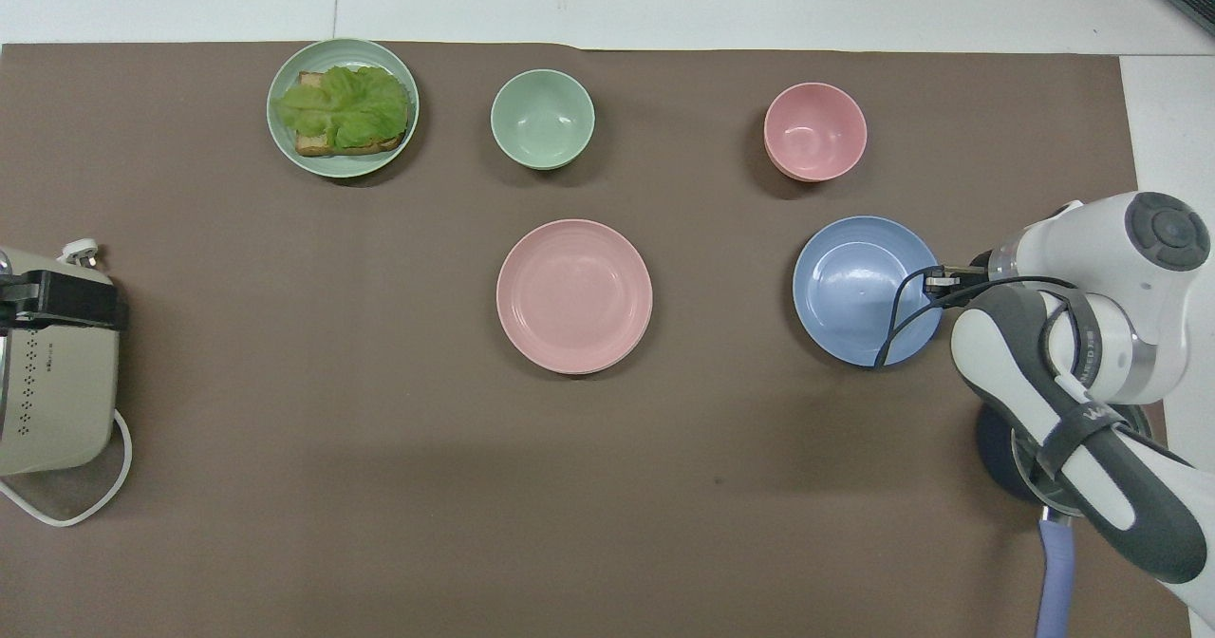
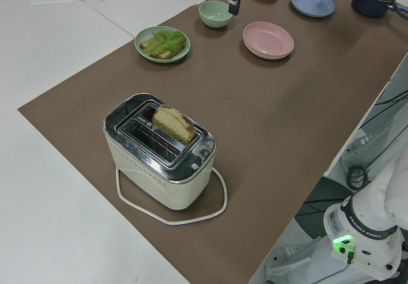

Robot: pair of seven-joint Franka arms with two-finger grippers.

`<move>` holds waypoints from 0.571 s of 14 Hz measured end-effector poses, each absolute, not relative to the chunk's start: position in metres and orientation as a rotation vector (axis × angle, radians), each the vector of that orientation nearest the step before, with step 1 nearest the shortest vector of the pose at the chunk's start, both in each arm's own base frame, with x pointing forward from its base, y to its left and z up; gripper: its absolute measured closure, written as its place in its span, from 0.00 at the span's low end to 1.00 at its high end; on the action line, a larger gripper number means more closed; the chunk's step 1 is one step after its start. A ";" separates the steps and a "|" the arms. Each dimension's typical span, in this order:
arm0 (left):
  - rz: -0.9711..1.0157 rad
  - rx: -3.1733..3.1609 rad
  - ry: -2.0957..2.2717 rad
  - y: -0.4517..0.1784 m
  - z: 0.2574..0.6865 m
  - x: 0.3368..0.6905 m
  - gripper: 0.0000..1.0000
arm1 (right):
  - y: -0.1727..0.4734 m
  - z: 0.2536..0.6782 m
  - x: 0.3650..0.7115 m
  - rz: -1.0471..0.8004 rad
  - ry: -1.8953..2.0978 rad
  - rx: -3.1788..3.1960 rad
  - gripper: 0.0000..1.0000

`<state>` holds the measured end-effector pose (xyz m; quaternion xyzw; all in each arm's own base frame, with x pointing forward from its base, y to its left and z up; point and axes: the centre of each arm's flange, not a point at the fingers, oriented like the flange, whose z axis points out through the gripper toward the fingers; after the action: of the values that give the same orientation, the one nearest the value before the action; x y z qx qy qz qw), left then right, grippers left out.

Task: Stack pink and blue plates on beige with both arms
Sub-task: 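Reach the right gripper to the rim of the blue plate and grasp it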

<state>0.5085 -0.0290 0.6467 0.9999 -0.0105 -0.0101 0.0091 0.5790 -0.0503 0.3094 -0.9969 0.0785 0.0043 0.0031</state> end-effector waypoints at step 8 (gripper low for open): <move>-0.032 3.123 -0.038 -0.031 0.647 0.508 0.00 | -0.022 0.364 0.584 0.017 0.178 -3.120 0.95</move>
<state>0.5083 -0.0305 0.6467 0.9998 -0.0121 -0.0103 0.0089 0.5838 -0.0220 0.3639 -0.9983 0.0570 0.0055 0.0084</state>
